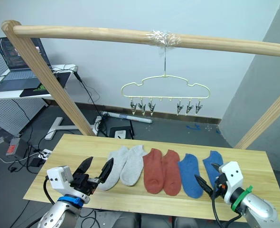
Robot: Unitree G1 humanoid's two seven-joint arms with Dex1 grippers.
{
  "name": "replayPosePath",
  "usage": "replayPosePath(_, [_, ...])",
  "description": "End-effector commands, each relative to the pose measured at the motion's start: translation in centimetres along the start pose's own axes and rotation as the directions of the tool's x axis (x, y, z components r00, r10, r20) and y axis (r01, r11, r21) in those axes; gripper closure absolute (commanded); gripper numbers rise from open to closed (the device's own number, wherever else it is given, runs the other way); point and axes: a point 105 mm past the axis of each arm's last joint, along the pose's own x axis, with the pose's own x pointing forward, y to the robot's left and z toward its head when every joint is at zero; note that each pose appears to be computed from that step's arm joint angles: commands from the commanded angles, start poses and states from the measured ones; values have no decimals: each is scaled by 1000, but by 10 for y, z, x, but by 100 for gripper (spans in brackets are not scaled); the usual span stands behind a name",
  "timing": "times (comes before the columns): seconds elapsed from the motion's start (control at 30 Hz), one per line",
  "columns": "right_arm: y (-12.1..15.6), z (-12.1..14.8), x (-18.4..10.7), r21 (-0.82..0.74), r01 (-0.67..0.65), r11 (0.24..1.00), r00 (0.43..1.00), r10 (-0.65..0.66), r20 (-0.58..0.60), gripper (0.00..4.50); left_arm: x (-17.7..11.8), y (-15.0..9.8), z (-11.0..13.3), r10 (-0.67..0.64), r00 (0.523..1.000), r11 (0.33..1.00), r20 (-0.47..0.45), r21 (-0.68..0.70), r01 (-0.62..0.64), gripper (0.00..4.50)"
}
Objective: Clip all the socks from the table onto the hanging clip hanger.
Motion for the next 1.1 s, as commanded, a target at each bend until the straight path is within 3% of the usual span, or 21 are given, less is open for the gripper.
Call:
replayPosePath(0.03, [1, 10, 1, -23, -19, 1000, 999, 20, 42, 0, -1, -3, 16, -18, 998, 1000, 60, 22, 17, 3])
replayPosePath(0.77, [5, 16, 3, -50, -62, 997, 997, 64, 41, 0, -2, 2, 9, 24, 999, 999, 25, -30, -24, 3])
replayPosePath(0.9, [8, 33, 10, -98, -125, 987, 991, 130, 45, 0, 9, 12, 16, 59, 998, 998, -8, 4, -59, 3])
replayPosePath(1.1, [16, 71, 25, -155, -251, 955, 961, 265, 74, 0, 30, 11, 32, -15, 999, 1000, -33, 17, 16, 3])
